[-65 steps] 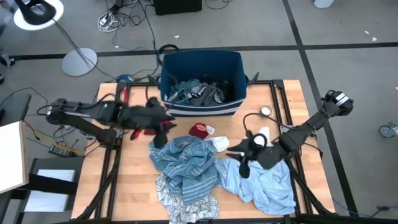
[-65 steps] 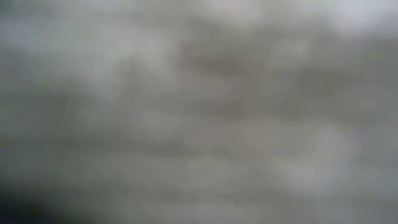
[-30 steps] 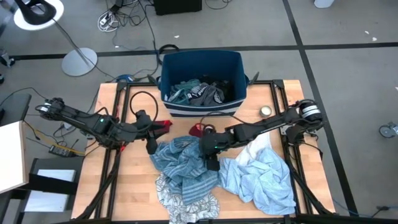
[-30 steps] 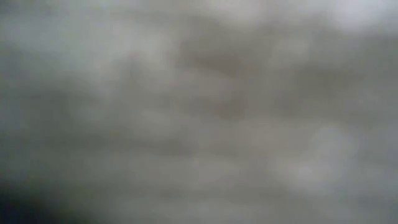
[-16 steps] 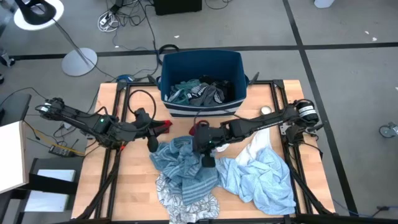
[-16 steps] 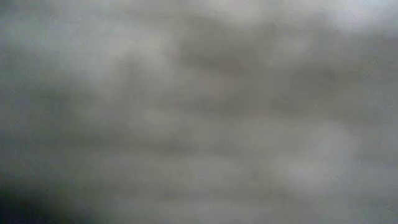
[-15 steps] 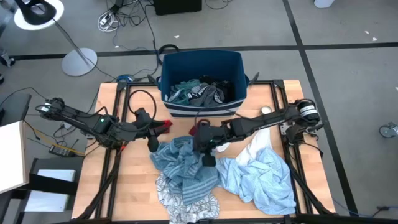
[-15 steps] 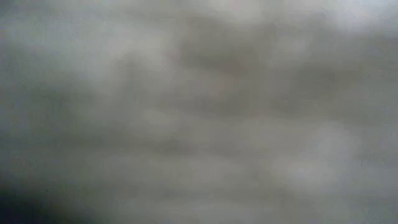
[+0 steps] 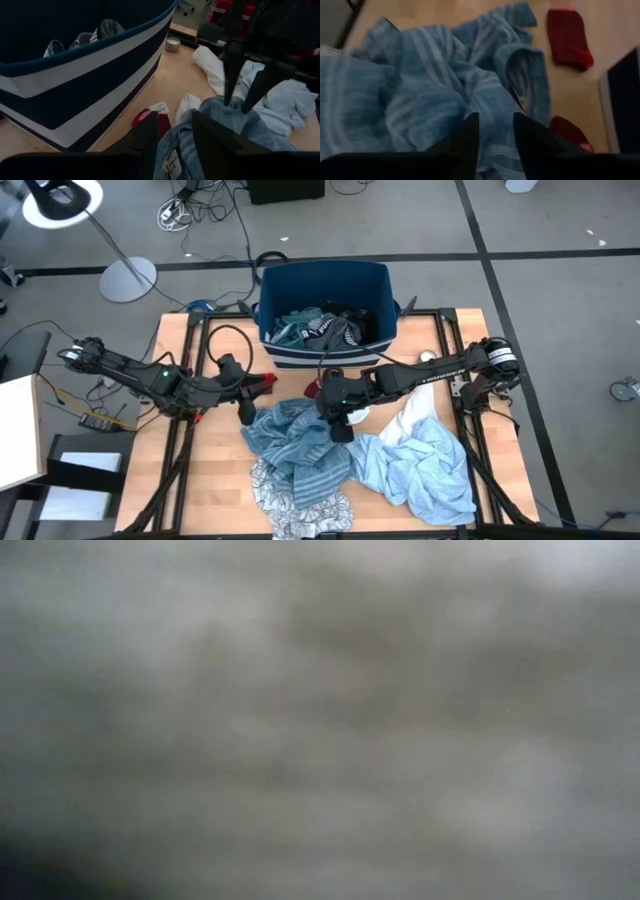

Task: Sort clothes
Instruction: Put the blue polo shirt into the blue bin

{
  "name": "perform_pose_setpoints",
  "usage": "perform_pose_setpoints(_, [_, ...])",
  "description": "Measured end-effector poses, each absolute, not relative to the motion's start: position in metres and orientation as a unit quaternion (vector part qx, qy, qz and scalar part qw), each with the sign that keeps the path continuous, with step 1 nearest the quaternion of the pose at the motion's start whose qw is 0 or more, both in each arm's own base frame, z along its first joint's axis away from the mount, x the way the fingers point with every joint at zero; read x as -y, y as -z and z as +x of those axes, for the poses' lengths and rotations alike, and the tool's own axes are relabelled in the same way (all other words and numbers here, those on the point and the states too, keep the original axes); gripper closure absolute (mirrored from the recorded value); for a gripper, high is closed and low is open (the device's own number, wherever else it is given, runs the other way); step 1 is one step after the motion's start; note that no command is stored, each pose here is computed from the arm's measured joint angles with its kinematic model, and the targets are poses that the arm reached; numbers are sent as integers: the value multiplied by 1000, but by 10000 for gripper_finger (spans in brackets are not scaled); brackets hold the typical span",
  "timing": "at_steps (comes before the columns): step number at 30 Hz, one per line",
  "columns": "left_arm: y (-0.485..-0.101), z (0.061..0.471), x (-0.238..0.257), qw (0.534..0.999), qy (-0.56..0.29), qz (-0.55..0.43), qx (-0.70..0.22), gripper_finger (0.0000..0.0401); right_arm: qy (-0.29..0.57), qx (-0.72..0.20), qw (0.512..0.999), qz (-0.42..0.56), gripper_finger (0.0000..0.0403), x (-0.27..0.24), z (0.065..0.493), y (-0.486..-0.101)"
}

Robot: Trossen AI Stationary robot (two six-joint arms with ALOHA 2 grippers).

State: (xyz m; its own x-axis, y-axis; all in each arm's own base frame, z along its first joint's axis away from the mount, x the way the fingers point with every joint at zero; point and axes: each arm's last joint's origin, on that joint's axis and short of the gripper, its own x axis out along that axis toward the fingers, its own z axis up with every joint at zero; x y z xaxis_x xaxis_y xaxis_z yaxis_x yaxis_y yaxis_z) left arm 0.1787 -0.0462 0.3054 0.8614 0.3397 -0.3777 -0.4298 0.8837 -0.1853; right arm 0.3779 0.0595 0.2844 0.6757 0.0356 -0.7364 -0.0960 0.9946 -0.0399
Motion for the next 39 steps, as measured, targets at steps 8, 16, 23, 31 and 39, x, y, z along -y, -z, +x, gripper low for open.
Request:
perform_pose_setpoints(8, [-300, 185, 48, 952, -216, -119, -181, 276, -22, -420, 905, -73, 209, -47, 377, -274])
perform_pose_setpoints(16, [-297, 188, 49, 953, -216, -106, -187, 276, -50, -432, 900, 36, 168, -36, 376, -260])
perform_pose_setpoints(23, [-300, 189, 49, 954, -213, -113, -175, 276, -86, -437, 893, 60, 156, -42, 372, -237])
perform_pose_setpoints(31, [-302, 191, 50, 957, -210, -124, -160, 276, -78, -404, 911, 35, 205, -51, 370, -220])
perform_pose_setpoints(39, [-303, 191, 50, 957, -207, -129, -156, 276, -89, -369, 925, -14, 388, -57, 378, -238])
